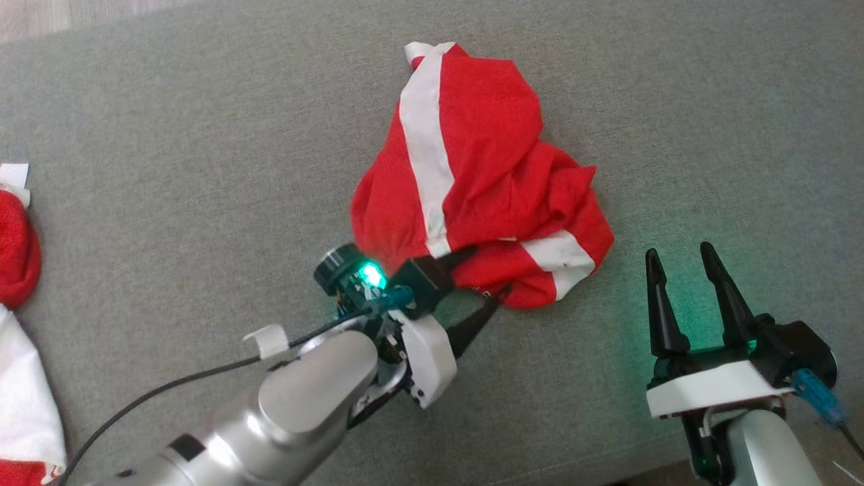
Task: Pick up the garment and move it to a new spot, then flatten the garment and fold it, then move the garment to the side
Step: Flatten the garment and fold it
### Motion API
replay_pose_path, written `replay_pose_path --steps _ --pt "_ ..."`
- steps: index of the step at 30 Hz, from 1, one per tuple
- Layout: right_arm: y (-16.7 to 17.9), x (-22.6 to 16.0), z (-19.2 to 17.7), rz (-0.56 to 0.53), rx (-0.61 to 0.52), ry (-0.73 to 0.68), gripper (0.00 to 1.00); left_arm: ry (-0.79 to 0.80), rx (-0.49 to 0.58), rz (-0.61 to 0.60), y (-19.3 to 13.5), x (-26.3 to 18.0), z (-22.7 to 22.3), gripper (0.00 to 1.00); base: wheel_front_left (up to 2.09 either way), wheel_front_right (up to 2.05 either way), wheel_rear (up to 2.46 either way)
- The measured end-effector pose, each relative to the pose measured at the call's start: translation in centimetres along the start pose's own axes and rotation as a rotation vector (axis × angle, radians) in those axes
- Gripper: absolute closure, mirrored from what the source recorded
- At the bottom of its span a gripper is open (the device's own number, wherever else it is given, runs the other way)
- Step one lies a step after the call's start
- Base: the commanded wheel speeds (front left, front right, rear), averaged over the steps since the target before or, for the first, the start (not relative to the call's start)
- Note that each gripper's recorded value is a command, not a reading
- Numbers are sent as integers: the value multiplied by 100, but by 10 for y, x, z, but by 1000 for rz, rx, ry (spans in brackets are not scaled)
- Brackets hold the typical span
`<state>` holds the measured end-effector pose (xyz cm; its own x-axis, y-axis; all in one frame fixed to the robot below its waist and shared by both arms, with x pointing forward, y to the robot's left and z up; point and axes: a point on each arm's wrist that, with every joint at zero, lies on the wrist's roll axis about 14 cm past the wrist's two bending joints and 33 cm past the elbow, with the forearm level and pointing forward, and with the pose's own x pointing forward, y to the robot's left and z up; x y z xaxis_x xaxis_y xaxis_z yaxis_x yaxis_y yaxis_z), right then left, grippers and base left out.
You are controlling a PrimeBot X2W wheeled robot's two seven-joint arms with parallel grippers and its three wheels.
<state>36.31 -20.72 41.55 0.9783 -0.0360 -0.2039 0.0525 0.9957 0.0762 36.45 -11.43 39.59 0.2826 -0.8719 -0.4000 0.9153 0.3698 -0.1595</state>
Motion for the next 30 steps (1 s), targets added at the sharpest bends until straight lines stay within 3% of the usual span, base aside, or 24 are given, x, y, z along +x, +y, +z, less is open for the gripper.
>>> replay_pose_path --steps 10,23,30 --pt "3 0 -4 12 -3 12 0 -219 47 92 33 -6 53 0 0 0 0" --pt "-5 -3 -4 -12 -11 14 0 -198 84 -11 4 6 48 0 0 0 0" --pt "-8 -2 -5 -22 -13 19 0 -164 181 36 18 11 42 0 0 0 0"
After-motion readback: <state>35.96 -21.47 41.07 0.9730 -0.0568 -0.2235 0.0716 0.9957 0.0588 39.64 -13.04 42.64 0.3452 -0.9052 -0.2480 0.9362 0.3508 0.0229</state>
